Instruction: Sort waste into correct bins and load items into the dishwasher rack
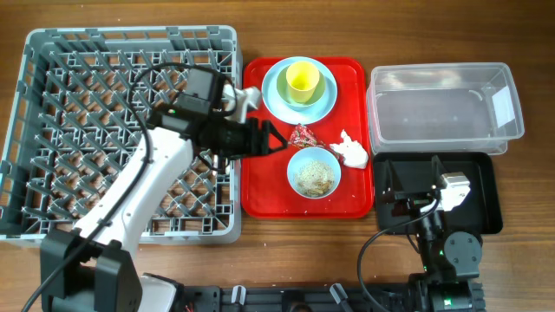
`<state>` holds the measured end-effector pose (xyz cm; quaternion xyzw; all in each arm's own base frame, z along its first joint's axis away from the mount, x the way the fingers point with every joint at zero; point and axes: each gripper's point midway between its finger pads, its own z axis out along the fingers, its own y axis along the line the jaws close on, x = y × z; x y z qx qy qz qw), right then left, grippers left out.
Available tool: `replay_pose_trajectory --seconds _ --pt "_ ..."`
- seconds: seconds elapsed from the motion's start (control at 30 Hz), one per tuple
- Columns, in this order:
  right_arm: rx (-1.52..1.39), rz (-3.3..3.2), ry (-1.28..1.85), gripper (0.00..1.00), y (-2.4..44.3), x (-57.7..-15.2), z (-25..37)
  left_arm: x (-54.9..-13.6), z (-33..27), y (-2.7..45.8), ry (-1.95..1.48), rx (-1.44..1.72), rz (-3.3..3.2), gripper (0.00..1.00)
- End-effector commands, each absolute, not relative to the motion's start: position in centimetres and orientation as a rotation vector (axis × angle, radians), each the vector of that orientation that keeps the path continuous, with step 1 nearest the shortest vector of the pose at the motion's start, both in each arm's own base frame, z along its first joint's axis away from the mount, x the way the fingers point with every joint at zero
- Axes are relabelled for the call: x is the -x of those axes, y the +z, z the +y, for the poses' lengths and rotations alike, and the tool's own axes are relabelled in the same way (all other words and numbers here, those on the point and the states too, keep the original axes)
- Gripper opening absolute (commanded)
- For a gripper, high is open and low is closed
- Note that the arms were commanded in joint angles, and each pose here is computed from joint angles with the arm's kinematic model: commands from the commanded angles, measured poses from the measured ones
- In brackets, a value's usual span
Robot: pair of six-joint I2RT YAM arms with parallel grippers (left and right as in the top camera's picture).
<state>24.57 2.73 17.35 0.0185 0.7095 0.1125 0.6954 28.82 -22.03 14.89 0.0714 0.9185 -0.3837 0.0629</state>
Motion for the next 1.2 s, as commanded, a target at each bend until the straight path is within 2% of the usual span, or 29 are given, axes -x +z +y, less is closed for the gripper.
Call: replay_pose_trajectory --seconds 0.0,0.17,0.37,0.47,0.6,0.77,0.93,1.03,1.1,1.17 --pt "-0.047 1.575 0.245 1.00 17.5 -24.6 2.6 -26.3 -25.8 16.3 -1.236 -0.446 2.726 0.82" --pt "-0.048 1.575 0.245 1.00 17.5 -24.6 2.6 -24.3 -28.8 15.1 -1.064 -0.570 2.742 0.85" --pt "-0.047 1.575 0.245 1.00 17.5 -24.6 2.6 -23.7 -29.5 13.5 -0.798 -0.378 2.819 0.86" --pt "-0.047 1.575 0.245 1.00 17.5 -24.6 2.6 -23.6 -29.6 13.4 -0.817 -0.259 2.855 0.86" --pt "-0.047 1.575 0.245 1.00 17.5 -24.6 2.6 -23.0 -30.0 13.4 -0.821 -0.277 2.861 0.89" --pt "-0.048 1.575 0.245 1.00 17.5 -24.6 2.6 -21.7 -30.5 13.2 -0.813 -0.325 2.883 1.00" --pt "-0.047 1.575 0.245 1.00 17.5 -24.6 2.6 -21.5 -30.3 13.3 -0.807 -0.321 2.891 1.00" --pt "-0.048 1.575 0.245 1.00 17.5 -24.6 2.6 -23.2 -28.2 15.7 -0.817 -0.219 2.852 1.00" --pt "-0.048 1.575 0.245 1.00 17.5 -24.6 2.6 -24.6 -26.2 18.9 -0.841 -0.136 2.783 0.96" --pt "-0.046 1.562 0.245 1.00 17.8 -24.6 2.6 -25.5 -24.2 22.6 -0.875 -0.068 2.683 0.99"
